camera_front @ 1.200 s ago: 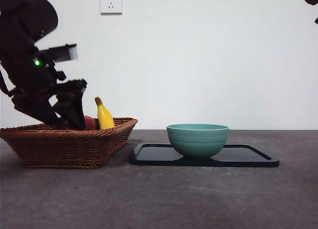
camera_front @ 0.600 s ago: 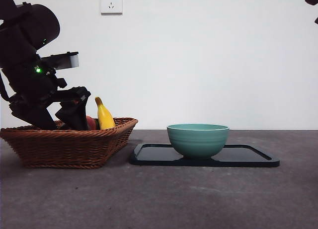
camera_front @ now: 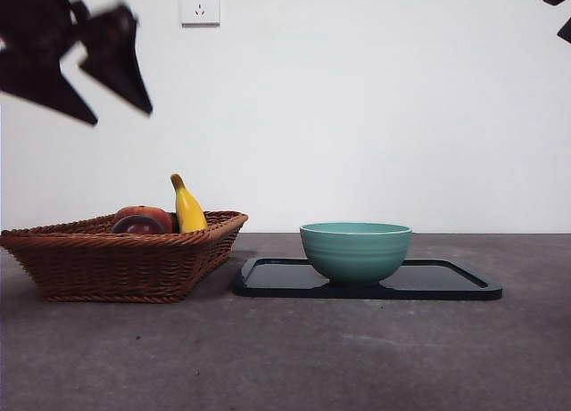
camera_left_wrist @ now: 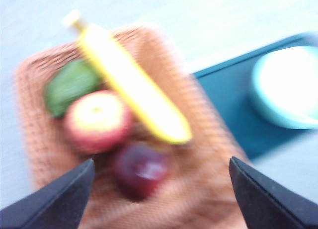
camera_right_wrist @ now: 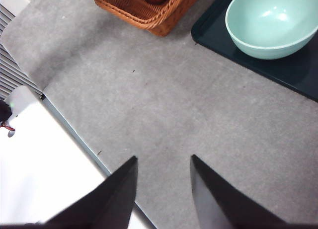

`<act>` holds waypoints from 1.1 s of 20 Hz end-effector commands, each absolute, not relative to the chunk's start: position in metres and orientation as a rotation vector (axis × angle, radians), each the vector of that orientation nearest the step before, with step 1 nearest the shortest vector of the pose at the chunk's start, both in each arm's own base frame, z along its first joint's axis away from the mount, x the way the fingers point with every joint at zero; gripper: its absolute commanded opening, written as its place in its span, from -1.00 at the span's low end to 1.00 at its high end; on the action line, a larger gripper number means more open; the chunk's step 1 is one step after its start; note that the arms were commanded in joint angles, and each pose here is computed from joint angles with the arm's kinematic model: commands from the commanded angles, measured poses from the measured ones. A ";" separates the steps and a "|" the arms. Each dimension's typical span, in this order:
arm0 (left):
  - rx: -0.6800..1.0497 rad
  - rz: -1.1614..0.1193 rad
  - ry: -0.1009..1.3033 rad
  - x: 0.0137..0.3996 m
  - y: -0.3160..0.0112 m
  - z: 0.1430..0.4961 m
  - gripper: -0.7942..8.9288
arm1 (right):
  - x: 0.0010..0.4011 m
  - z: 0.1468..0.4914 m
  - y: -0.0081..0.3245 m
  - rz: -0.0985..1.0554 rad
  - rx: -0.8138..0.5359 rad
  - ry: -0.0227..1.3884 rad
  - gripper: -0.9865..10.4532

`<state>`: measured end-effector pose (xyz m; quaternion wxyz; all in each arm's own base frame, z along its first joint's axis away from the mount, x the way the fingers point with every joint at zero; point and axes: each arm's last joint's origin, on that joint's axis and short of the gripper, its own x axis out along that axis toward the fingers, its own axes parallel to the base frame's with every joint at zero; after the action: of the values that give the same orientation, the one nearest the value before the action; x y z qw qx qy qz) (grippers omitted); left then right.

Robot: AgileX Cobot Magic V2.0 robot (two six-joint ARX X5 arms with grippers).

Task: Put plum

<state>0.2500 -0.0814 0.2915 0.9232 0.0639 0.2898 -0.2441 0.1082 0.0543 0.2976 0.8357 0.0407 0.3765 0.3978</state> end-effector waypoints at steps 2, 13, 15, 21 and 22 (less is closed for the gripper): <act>0.067 -0.659 0.564 0.219 -0.081 0.318 0.06 | 0.110 0.302 0.056 0.854 0.072 0.760 -0.53; -0.036 -0.989 0.769 0.151 -0.068 0.325 0.06 | 0.110 0.302 0.056 0.853 0.075 0.762 -0.53; -0.035 -0.990 0.776 0.150 -0.068 0.324 0.06 | 0.110 0.302 0.056 0.853 0.076 0.762 -0.53; -0.034 -0.990 0.776 0.150 -0.068 0.324 0.06 | 0.110 0.302 0.056 0.851 0.079 0.764 -0.53; -0.033 -0.990 0.776 0.150 -0.068 0.324 0.06 | 0.110 0.302 0.056 0.851 0.079 0.764 -0.53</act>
<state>0.1490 -0.0671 0.3177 0.8070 -0.0238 0.3772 -0.4539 0.1093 0.0547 0.2988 0.8386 0.0400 0.3685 0.3992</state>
